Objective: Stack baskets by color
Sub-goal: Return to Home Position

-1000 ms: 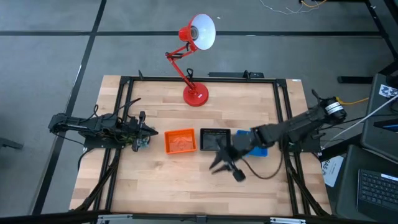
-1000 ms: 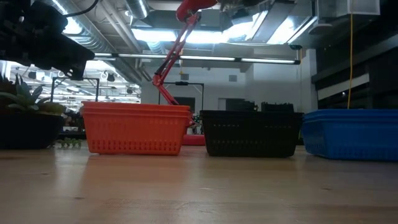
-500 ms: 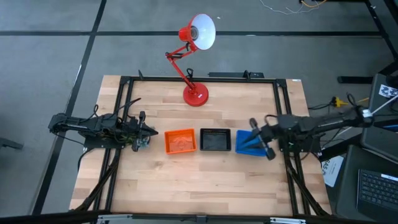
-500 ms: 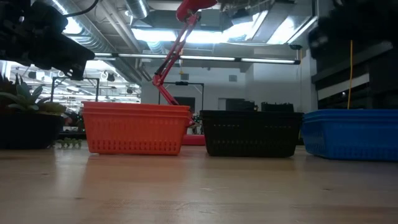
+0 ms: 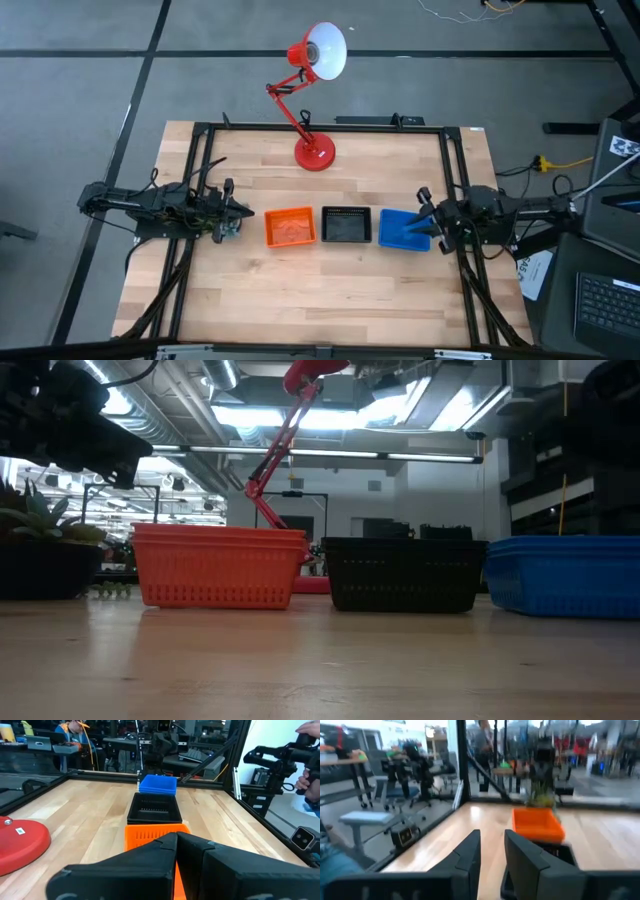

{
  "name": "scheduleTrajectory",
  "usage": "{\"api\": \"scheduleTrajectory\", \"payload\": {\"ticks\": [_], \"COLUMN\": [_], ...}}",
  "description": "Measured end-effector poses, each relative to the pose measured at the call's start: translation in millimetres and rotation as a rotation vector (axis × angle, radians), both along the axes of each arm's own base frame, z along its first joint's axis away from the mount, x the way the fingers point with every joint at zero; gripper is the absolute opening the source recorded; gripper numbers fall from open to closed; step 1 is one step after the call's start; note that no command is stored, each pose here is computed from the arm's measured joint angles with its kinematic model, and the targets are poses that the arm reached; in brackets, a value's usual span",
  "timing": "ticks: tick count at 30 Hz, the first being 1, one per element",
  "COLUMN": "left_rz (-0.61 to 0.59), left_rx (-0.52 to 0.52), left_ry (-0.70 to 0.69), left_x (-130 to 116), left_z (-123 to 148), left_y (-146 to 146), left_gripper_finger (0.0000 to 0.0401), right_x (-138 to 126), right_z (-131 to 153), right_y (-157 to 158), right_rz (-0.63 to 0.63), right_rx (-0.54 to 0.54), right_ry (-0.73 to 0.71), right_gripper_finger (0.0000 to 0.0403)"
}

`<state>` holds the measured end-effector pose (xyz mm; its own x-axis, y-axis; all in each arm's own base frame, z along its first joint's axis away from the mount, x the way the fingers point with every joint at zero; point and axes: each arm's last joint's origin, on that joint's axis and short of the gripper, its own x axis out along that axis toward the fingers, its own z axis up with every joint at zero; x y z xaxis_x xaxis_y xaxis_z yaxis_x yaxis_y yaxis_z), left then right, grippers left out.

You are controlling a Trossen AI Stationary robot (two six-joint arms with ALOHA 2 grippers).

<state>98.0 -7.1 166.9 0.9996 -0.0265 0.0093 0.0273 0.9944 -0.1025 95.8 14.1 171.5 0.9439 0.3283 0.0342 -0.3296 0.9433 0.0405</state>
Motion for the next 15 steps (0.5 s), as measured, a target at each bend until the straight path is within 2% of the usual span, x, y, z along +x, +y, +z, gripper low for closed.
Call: {"api": "scheduleTrajectory", "payload": {"ticks": [7,10,15], "left_rz": [0.001,0.001,0.001], "left_rx": [0.0,0.0,0.0], "left_ry": [-0.001,-0.001,-0.001], "left_x": [0.0,0.0,0.0], "left_z": [0.1,0.1,0.1], "left_y": [0.0,0.0,0.0], "left_gripper_finger": [0.0001,0.0001,0.0001], "right_x": [-1.4,-1.3,-0.2], "right_z": [9.5,9.3,0.3], "right_y": [-1.9,-2.7,-2.7], "right_rz": [-0.012,-0.02,-0.019], "right_rx": [-0.024,-0.023,-0.03], "right_ry": [-0.141,-0.138,-0.042], "right_gripper_finger": [0.0088,0.0088,0.0088]}}
